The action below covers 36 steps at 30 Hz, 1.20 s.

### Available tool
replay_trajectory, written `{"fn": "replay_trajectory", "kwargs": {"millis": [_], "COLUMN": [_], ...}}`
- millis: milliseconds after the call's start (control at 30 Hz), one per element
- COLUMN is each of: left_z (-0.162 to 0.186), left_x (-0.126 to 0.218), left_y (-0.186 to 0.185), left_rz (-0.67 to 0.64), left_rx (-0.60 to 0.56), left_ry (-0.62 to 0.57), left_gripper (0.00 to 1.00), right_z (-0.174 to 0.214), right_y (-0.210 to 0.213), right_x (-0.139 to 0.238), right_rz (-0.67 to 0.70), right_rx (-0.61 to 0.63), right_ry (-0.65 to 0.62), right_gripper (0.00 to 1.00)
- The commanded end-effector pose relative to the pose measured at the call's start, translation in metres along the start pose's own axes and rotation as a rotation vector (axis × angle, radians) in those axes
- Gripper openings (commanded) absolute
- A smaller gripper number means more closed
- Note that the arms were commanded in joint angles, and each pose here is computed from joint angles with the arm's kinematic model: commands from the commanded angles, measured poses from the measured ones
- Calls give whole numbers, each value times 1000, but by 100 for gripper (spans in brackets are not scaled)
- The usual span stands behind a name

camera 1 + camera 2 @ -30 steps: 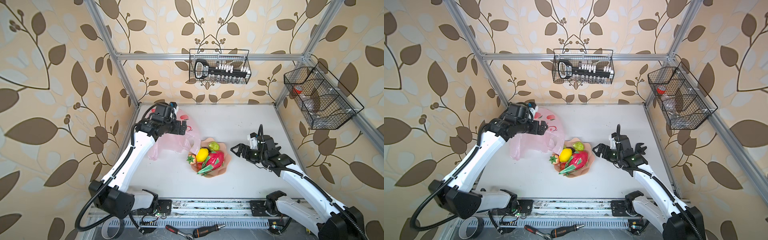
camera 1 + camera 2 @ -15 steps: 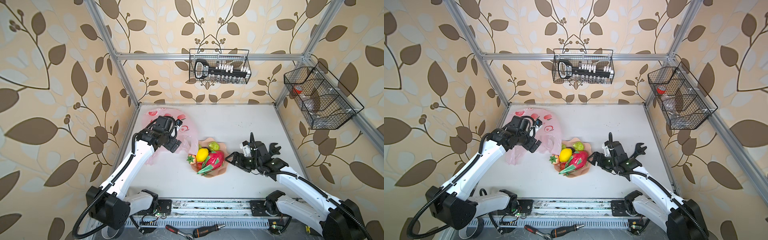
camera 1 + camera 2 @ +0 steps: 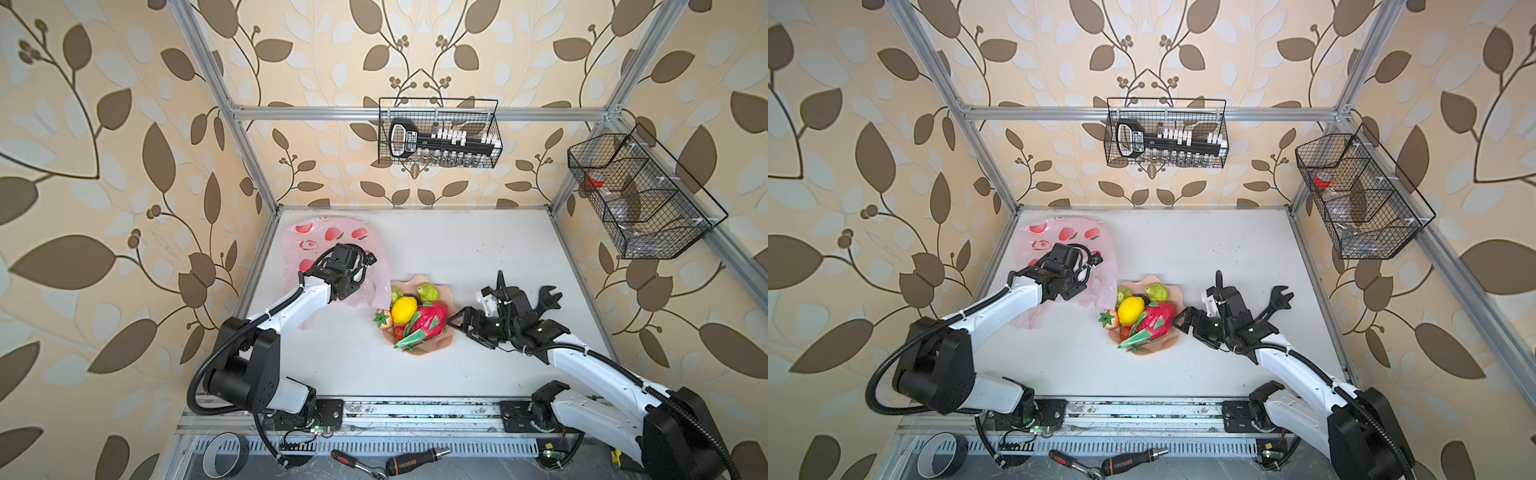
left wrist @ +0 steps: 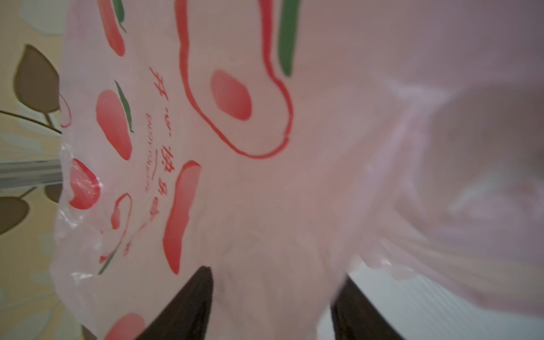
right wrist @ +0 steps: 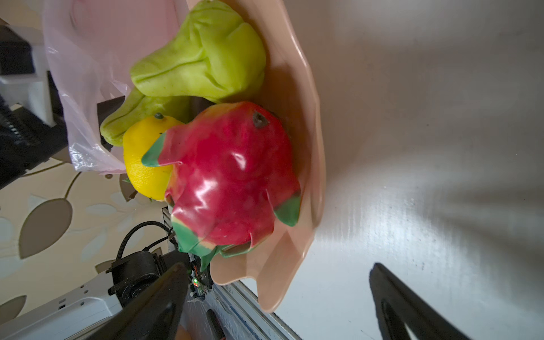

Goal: Place the fruits into the plastic bag
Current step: 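Grasp the pink bag edge with the left gripper and lift it upward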

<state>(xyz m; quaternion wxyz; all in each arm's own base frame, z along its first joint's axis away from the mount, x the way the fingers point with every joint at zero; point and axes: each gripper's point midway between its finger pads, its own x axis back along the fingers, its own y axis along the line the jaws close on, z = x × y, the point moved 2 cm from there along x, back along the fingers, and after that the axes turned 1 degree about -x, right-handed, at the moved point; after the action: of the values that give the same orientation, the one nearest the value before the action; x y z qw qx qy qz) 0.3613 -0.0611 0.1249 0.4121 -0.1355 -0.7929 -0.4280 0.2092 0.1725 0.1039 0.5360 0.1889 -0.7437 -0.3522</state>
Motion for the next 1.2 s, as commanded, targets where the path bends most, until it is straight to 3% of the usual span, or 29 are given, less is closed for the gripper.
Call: {"fn": "replay_trajectory", "kwargs": {"millis": [0, 67, 100, 133, 300, 600, 933, 1167], "left_z": [-23, -30, -33, -34, -36, -20, -21, -17], "left_x": [0, 5, 9, 13, 38, 84, 120, 134], "left_y": [45, 52, 55, 57, 58, 42, 36, 22], "left_rz": [-168, -145, -126, -103, 28, 189, 293, 374], "left_rx": [54, 117, 150, 189, 391, 558, 624, 660], "left_ry": [-42, -30, -16, 5, 116, 271, 280, 280], "left_gripper": [39, 20, 4, 0, 0, 0, 0, 0], "right_z": [5, 6, 6, 6, 4, 4, -20, -40], "right_y": [1, 1, 1, 1, 2, -7, -11, -18], "right_x": [1, 1, 1, 0, -6, -20, -15, -2], "right_rz": [-24, -37, -52, -65, -77, -31, 116, 141], "right_rx": [-21, -39, -53, -70, -92, -127, -53, -63], "right_ry": [9, 1, -7, -14, -14, 21, -51, -109], "right_gripper": [97, 97, 96, 96, 84, 54, 20, 6]}}
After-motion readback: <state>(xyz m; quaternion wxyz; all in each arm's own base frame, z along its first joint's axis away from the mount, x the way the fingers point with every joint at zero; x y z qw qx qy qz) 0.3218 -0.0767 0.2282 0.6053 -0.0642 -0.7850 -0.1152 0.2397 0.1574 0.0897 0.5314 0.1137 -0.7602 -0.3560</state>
